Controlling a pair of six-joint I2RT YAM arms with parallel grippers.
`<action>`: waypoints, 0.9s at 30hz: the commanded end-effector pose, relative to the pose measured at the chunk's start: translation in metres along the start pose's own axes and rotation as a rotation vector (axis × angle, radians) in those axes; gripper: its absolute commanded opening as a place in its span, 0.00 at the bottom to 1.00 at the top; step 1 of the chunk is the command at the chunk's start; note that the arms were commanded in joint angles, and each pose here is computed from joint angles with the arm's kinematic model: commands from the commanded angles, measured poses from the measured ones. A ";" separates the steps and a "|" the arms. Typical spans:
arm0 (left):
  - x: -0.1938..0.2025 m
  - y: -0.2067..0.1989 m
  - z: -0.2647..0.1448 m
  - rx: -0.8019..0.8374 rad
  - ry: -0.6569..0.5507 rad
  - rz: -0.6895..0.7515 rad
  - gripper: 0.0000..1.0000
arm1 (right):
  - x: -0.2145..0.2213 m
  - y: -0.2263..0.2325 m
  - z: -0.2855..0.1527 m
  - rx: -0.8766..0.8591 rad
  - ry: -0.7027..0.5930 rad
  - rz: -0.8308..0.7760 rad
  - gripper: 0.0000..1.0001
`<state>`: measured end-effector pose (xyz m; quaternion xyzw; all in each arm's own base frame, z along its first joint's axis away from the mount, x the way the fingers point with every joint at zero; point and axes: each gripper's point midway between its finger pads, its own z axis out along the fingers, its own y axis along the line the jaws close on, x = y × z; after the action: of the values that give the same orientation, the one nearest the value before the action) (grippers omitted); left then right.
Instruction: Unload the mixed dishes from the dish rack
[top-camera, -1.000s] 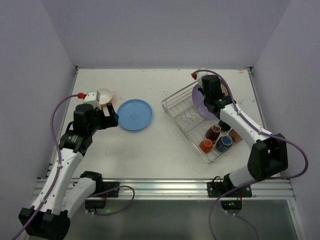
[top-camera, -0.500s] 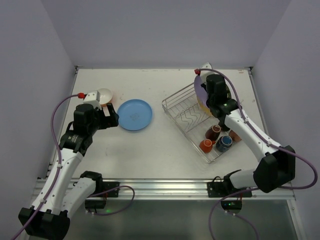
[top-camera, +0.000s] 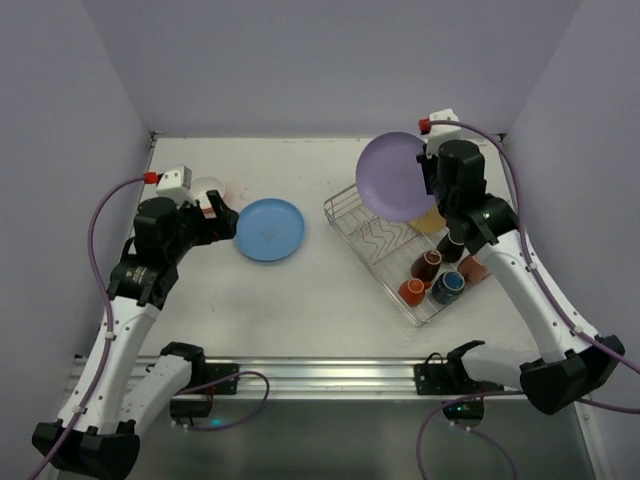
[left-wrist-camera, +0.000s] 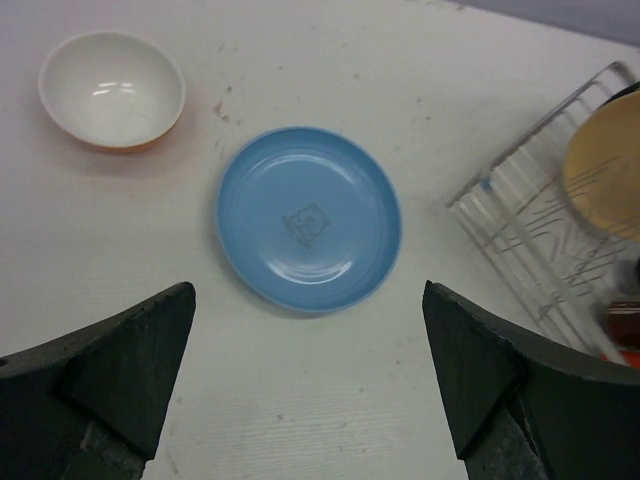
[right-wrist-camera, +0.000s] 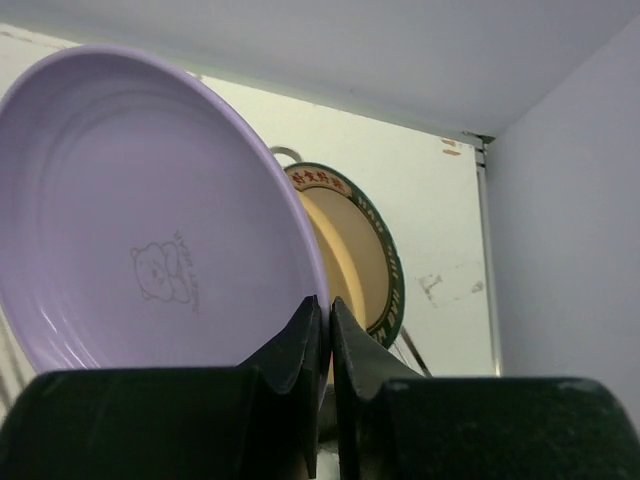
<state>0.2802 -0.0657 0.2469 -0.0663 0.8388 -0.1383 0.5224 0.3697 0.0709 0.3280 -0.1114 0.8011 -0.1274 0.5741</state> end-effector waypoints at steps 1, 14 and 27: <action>-0.055 -0.057 -0.014 0.240 -0.119 -0.059 1.00 | -0.021 0.011 -0.025 -0.111 -0.041 0.193 0.00; -0.052 -0.187 0.020 0.458 -0.030 0.051 1.00 | -0.008 0.094 -0.047 -0.470 0.023 0.597 0.00; -0.027 -0.175 0.060 0.268 0.030 0.165 0.64 | 0.004 0.103 -0.051 -0.494 0.031 0.646 0.00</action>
<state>0.3301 -0.2453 0.2800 0.0837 0.8329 -0.2367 0.4932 0.3166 0.1599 0.2740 0.0082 0.8463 0.2050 0.4915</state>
